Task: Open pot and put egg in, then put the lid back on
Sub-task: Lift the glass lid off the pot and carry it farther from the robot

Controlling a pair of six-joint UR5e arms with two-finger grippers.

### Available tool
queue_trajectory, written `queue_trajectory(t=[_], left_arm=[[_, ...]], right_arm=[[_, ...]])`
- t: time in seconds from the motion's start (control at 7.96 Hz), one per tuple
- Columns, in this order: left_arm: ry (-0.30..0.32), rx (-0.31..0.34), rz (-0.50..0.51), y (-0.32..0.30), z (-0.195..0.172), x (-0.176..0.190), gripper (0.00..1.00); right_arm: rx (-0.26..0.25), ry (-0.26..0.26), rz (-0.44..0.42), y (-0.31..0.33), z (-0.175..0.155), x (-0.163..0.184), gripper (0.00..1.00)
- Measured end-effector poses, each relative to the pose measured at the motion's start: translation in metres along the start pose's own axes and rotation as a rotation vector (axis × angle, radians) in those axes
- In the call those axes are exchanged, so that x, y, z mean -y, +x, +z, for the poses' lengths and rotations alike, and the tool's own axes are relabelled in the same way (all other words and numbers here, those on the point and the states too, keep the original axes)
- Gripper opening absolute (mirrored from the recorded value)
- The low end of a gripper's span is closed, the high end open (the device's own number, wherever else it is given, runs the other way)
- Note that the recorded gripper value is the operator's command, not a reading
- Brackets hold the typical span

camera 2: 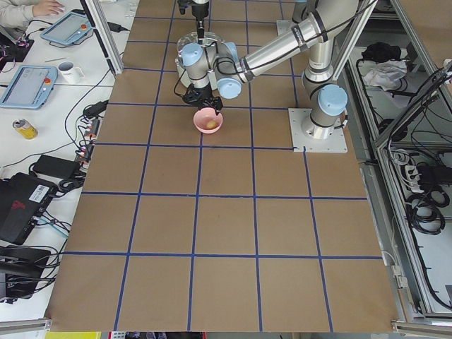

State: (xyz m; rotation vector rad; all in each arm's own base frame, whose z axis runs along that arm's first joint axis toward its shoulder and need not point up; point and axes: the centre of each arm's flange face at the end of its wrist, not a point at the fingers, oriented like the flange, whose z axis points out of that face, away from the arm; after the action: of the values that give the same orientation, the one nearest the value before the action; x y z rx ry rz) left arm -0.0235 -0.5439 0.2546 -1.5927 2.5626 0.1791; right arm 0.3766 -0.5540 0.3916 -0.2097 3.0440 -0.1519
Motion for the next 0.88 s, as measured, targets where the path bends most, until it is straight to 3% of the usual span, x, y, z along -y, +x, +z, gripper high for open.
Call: queue_trajectory(t=[0.5,0.88], left_arm=[[-0.001,0.034,0.01,0.0,0.015,0.003,0.77],[-0.01,0.042,0.015,0.001,0.026,0.003,0.77]], right_arm=[[-0.001,-0.011,-0.002,0.107,-0.09,-0.007,0.0],[-0.025,-0.025,-0.014,0.198,-0.112,-0.004,0.0]])
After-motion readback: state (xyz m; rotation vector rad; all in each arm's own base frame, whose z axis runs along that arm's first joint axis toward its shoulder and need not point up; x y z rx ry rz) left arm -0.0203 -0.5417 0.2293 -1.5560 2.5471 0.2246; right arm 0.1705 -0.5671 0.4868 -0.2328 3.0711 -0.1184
